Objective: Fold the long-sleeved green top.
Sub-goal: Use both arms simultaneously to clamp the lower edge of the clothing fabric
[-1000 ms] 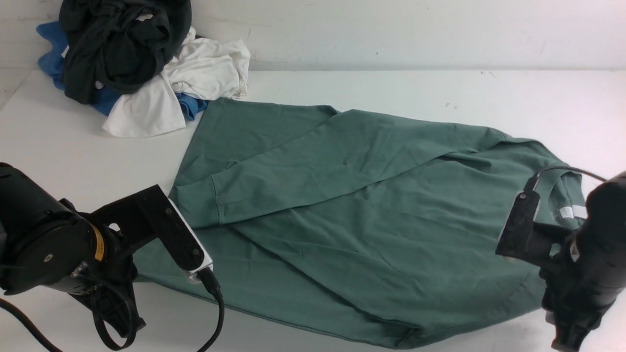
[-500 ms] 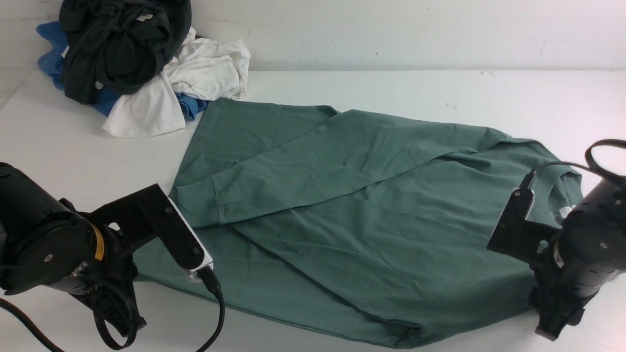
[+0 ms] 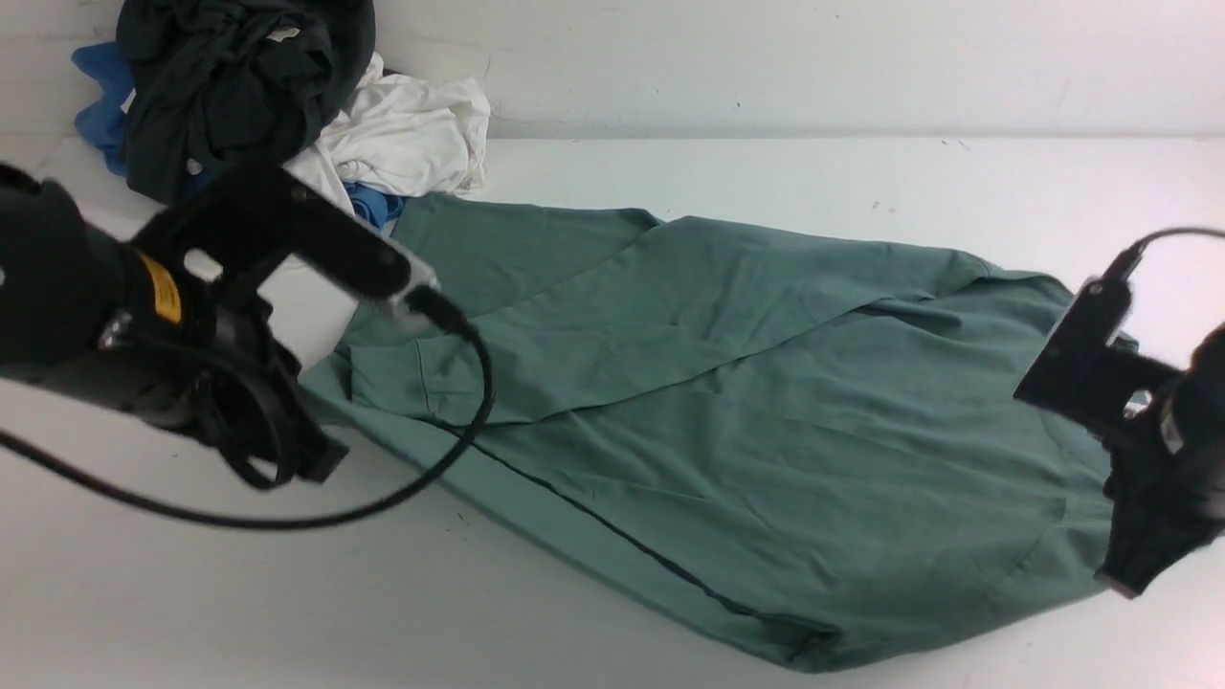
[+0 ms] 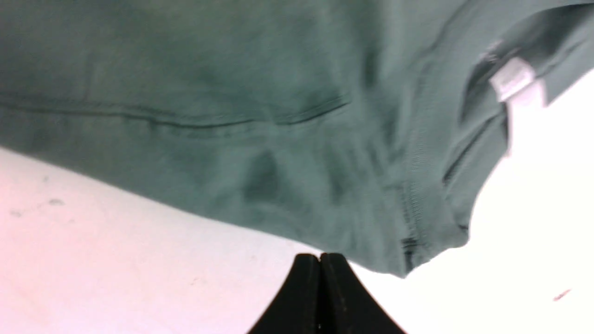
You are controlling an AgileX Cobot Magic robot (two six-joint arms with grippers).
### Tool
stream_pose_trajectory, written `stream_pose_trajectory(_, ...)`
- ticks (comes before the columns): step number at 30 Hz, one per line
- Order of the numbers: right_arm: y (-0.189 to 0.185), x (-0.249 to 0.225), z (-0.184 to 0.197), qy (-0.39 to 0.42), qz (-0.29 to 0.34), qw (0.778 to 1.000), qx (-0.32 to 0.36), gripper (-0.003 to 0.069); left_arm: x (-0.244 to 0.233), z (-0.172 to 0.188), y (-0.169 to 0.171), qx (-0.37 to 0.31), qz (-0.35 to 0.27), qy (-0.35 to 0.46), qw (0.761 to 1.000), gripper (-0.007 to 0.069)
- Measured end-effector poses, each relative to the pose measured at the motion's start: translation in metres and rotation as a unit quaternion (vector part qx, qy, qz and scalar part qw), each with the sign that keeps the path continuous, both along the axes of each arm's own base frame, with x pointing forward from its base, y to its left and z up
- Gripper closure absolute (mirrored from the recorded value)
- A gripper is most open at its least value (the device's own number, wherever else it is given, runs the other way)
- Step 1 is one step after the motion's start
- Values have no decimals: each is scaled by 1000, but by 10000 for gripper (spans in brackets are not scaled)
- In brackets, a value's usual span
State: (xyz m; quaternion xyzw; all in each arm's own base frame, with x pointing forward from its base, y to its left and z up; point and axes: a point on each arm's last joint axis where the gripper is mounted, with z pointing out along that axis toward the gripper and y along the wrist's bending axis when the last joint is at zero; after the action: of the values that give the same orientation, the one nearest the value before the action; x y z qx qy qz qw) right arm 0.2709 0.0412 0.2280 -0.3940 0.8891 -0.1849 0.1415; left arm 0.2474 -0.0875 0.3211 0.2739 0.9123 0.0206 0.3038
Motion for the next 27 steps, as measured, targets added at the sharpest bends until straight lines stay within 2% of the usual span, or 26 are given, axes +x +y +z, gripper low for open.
stream_pose_trajectory(4, -15, 4, 6, -15, -43, 999, 29, 673, 19, 11, -1, -18, 28, -12, 999, 630)
stream_pose_trajectory(7, -20, -1, -1, 31, -98, 991, 83, 672, 30, 5, 1, -4, 39, 12, 999, 630)
stream_pose_trajectory(10, -19, -4, -7, 54, -99, 988, 106, 659, 31, 1, 3, 10, 40, 27, 999, 630)
stream_pose_trajectory(15, -17, -3, -25, 95, -47, 990, 96, 567, 31, 0, 5, 23, 41, 31, 998, 630)
stream_pose_trajectory(16, -18, -1, -35, 113, -31, 989, 87, 524, 31, 0, 5, 24, 41, 31, 998, 630)
stream_pose_trajectory(17, -18, -1, -36, 115, -30, 989, 86, 512, 31, 0, 5, 24, 41, 30, 998, 630)
stream_pose_trajectory(21, -19, 8, -63, 144, -10, 988, 62, 356, 31, 0, 5, 26, 41, 30, 998, 630)
stream_pose_trajectory(22, -19, 8, -64, 144, -10, 988, 61, 356, 31, 0, 5, 26, 41, 30, 998, 630)
stream_pose_trajectory(25, -22, 15, -75, 137, -9, 990, 45, 241, 31, 0, 5, 26, 41, 30, 998, 630)
stream_pose_trajectory(27, -22, 16, -74, 132, -8, 990, 41, 214, 31, 0, 5, 26, 41, 30, 998, 630)
